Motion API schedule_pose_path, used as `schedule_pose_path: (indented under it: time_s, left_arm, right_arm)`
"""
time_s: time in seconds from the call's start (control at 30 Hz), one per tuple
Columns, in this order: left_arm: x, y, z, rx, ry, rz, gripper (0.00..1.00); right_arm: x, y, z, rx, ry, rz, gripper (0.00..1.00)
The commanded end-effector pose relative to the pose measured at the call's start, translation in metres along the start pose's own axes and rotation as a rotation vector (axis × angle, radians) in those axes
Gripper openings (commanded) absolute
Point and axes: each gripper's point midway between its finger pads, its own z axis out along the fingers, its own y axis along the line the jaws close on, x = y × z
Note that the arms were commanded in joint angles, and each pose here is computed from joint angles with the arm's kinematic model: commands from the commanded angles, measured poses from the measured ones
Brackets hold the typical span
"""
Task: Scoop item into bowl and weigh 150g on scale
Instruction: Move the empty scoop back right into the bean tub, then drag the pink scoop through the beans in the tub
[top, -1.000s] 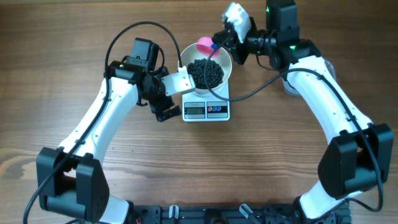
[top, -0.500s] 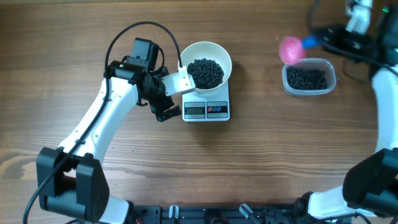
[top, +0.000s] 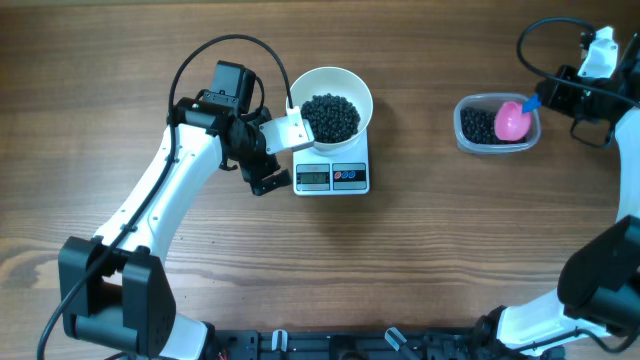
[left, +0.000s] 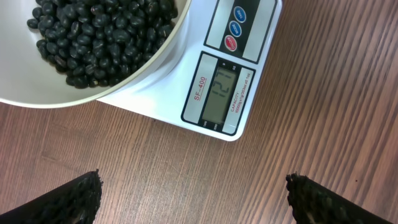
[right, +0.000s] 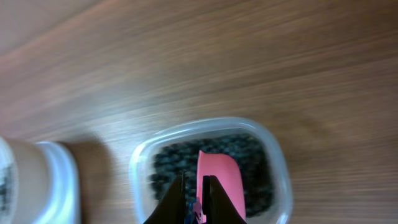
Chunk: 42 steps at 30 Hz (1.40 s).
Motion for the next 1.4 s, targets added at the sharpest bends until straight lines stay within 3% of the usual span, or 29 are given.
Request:
schedule_pose_path:
  time_s: [0.0, 0.13, 0.4, 1.37]
  left_arm:
    - [-0.003, -0.001, 0.0, 0.012, -0.019, 0.015, 1.0]
    - [-0.003, -0.001, 0.0, 0.012, -0.019, 0.015, 1.0]
    - [-0.003, -0.001, 0.0, 0.012, -0.019, 0.015, 1.0]
    - [-0.003, -0.001, 0.0, 0.012, -0.019, 0.015, 1.0]
  right_arm:
    - [-0.005, -0.014, 0.01, 0.064, -0.014, -0.093, 0.04]
    - [-0.002, -0.004, 0.011, 0.008, -0.004, -0.106, 0.04]
    - [0.039, -0.002, 0.007, 0.004, 0.16, -0.016, 0.04]
    - [0.046, -0.002, 0.006, 0.008, 0.188, 0.067, 0.12]
